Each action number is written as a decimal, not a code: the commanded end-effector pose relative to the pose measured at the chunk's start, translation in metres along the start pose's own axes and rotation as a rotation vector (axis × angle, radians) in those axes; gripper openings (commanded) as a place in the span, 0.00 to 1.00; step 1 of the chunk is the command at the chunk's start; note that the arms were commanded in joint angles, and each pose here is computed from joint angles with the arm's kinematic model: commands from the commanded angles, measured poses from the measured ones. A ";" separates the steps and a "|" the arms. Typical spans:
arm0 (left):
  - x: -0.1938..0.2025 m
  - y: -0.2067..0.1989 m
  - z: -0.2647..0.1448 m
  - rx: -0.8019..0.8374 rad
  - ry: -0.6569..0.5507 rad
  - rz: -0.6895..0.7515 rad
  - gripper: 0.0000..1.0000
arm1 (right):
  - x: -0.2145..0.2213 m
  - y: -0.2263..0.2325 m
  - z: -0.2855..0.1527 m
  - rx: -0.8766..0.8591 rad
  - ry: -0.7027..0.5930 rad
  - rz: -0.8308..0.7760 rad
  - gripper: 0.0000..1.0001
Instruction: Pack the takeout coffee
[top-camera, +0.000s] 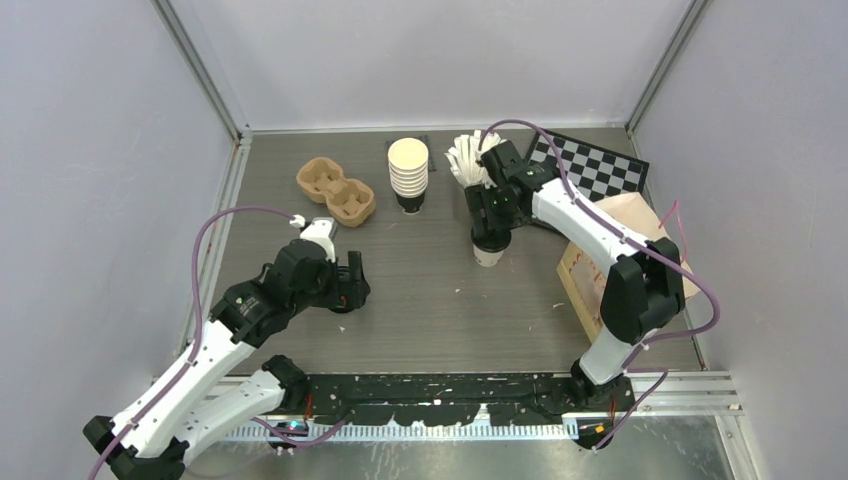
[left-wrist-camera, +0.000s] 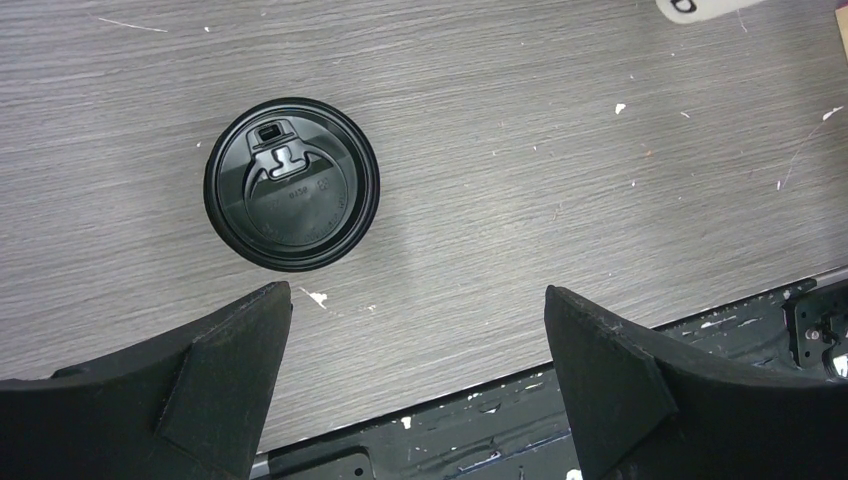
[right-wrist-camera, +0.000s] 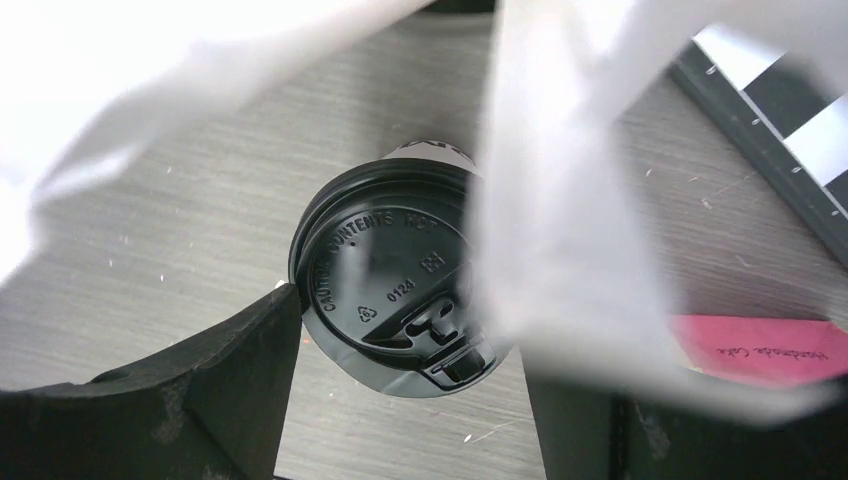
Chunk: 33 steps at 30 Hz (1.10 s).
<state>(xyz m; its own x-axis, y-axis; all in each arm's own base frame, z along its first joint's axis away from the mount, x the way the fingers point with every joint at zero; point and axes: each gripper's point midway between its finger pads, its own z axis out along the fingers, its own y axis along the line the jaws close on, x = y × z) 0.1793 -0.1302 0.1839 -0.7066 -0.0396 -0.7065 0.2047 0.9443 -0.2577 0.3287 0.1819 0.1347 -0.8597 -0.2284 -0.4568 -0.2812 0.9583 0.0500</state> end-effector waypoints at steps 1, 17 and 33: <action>-0.008 0.002 -0.001 -0.018 -0.026 0.004 1.00 | -0.030 -0.009 -0.003 0.014 -0.063 0.035 0.76; -0.011 0.016 -0.003 -0.102 -0.040 -0.002 1.00 | -0.047 -0.024 -0.013 0.053 -0.065 0.090 0.91; 0.003 0.020 0.031 -0.216 0.075 -0.080 0.96 | -0.044 0.005 -0.040 -0.068 -0.055 0.061 0.84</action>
<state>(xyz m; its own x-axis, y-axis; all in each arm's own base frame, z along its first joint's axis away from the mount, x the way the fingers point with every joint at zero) 0.1920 -0.1147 0.1540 -0.7688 -0.0424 -0.6381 0.0553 0.9897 -0.1324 0.3559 0.1734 0.1711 -0.8702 -0.1391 -0.4727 -0.1995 0.9766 0.0799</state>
